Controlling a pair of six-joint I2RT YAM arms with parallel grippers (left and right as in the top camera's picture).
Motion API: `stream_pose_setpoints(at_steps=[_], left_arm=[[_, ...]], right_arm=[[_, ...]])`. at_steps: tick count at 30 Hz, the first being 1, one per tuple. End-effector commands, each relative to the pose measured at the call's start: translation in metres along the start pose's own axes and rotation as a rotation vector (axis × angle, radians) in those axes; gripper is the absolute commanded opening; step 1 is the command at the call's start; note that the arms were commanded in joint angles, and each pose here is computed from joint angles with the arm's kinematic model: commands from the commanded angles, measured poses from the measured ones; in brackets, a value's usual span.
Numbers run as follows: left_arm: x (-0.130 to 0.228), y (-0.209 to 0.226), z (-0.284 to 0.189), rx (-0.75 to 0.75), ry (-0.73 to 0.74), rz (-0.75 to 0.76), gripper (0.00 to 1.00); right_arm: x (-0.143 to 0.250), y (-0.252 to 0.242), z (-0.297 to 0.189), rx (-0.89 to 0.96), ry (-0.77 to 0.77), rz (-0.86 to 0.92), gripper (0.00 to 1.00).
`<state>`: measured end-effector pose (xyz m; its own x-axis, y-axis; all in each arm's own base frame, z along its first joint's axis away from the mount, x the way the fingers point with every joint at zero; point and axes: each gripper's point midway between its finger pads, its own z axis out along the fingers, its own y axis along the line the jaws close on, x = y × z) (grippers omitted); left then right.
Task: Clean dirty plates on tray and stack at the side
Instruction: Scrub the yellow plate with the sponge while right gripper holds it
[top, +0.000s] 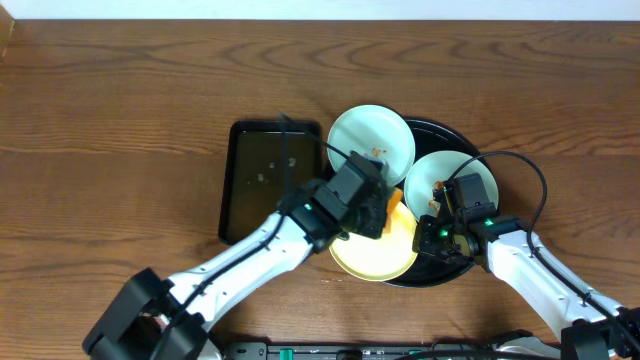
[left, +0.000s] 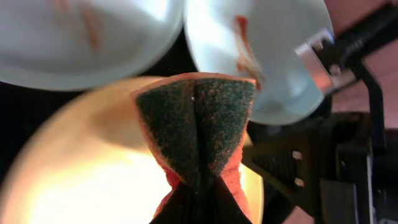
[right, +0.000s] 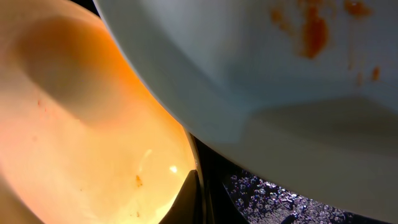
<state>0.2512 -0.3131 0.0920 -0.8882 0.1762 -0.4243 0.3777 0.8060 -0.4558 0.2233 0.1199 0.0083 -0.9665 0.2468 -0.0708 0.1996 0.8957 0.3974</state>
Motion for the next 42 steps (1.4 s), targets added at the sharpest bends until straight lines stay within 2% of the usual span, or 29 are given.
stream_pose_setpoints(at_steps=[1, 9, 15, 20, 25, 29, 35, 42], left_arm=[[0.013, -0.01, 0.02, 0.018, 0.048, -0.076, 0.07], [0.031, -0.013, 0.057, 0.019, 0.101, -0.298, 0.07], [0.047, -0.016, 0.071, 0.026, 0.151, -0.291, 0.07], [0.037, 0.02, 0.07, -0.122, 0.078, -0.247, 0.08], [0.015, 0.056, 0.051, -0.268, -0.007, -0.15, 0.07], [-0.012, 0.064, 0.029, -0.288, -0.085, -0.093, 0.07], [-0.031, 0.072, -0.01, -0.29, -0.145, -0.139, 0.07], [-0.026, 0.116, -0.054, -0.392, -0.113, -0.211, 0.07]], right_arm=[[0.002, -0.003, 0.002, 0.021, 0.001, 0.006, 0.01], [0.002, -0.003, 0.002, 0.022, 0.001, 0.007, 0.01], [0.002, -0.003, 0.002, 0.022, 0.001, 0.007, 0.01], [0.003, -0.003, 0.002, 0.022, 0.002, 0.007, 0.01], [0.003, -0.003, 0.002, 0.022, 0.002, 0.007, 0.01], [0.002, -0.003, 0.002, 0.022, 0.001, 0.007, 0.01], [0.003, -0.004, 0.002, 0.024, 0.004, 0.007, 0.01], [0.004, -0.004, 0.002, 0.026, 0.008, 0.009, 0.12]])
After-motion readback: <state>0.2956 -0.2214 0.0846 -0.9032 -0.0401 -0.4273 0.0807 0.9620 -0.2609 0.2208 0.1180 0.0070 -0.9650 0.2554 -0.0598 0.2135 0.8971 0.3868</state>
